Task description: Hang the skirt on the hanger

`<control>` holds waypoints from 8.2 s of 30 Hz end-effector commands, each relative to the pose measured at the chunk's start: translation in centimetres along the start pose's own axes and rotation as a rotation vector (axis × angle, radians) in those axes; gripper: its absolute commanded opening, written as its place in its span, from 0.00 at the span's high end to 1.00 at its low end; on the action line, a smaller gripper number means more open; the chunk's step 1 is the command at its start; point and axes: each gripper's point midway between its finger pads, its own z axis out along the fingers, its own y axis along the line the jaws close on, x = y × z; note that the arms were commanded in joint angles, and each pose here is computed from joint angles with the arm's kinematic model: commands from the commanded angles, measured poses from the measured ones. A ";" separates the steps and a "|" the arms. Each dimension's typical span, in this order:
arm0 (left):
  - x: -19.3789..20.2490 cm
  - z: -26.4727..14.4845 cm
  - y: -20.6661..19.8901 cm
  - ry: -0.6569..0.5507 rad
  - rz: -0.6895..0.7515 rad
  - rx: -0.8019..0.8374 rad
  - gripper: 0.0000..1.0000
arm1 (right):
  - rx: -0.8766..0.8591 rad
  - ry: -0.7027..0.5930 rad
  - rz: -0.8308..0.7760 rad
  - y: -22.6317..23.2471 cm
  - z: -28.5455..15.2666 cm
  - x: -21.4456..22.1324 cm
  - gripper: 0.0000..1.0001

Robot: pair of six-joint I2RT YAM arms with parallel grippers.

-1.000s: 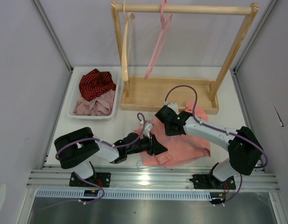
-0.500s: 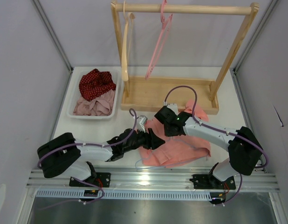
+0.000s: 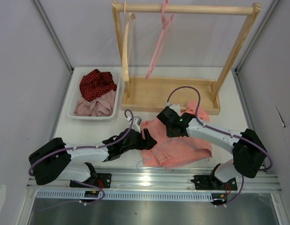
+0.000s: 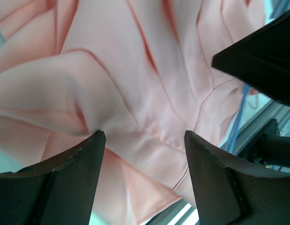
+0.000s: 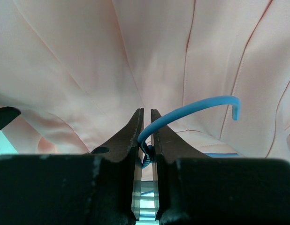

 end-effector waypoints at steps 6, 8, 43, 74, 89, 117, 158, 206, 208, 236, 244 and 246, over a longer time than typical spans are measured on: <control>-0.8 0.2 -1.0 -0.009 0.029 0.027 0.21 | 0.008 -0.029 0.047 -0.5 -0.5 -0.5 1.00; -1.1 0.4 -1.4 -0.019 0.027 0.045 0.21 | 0.012 -0.025 0.047 -0.6 -0.5 -0.5 1.00; -2.1 1.7 -0.5 -0.032 0.008 -0.019 1.00 | 0.113 -0.059 0.048 -3.6 -1.0 0.0 1.00; -6.4 -1.7 4.8 -0.111 -0.032 -0.146 1.00 | 0.258 -0.243 0.068 -6.0 -4.6 -5.0 1.00; -5.8 -2.9 7.9 -0.067 -0.079 -0.195 1.00 | 0.336 -0.401 0.197 -9.5 -3.6 -8.8 1.00; -4.5 -3.0 8.4 0.044 -0.038 -0.202 1.00 | 0.161 -0.253 0.490 -10.9 3.4 -10.3 1.00; 0.4 -8.0 1.0 0.111 0.489 -0.281 0.26 | 0.164 -0.186 0.556 -12.0 6.1 -8.8 0.73; -0.1 -2.9 0.1 0.122 0.651 -0.386 0.79 | -0.268 -0.361 0.325 -1.6 -5.6 -5.3 0.79; -0.3 -2.6 0.3 0.121 0.638 -0.389 0.81 | -0.333 -0.367 0.285 -0.3 -6.3 -3.9 0.84; -1.3 -1.6 0.6 0.144 0.516 -0.374 1.00 | -0.676 -0.168 -0.092 13.6 -2.6 7.2 0.83; -1.5 -2.1 0.0 0.139 0.469 -0.326 1.00 | -0.612 -0.156 -0.082 14.6 0.2 7.4 0.83; -1.7 -2.3 0.1 0.138 0.471 -0.331 1.00 | -0.574 -0.178 -0.078 14.1 0.7 7.2 0.76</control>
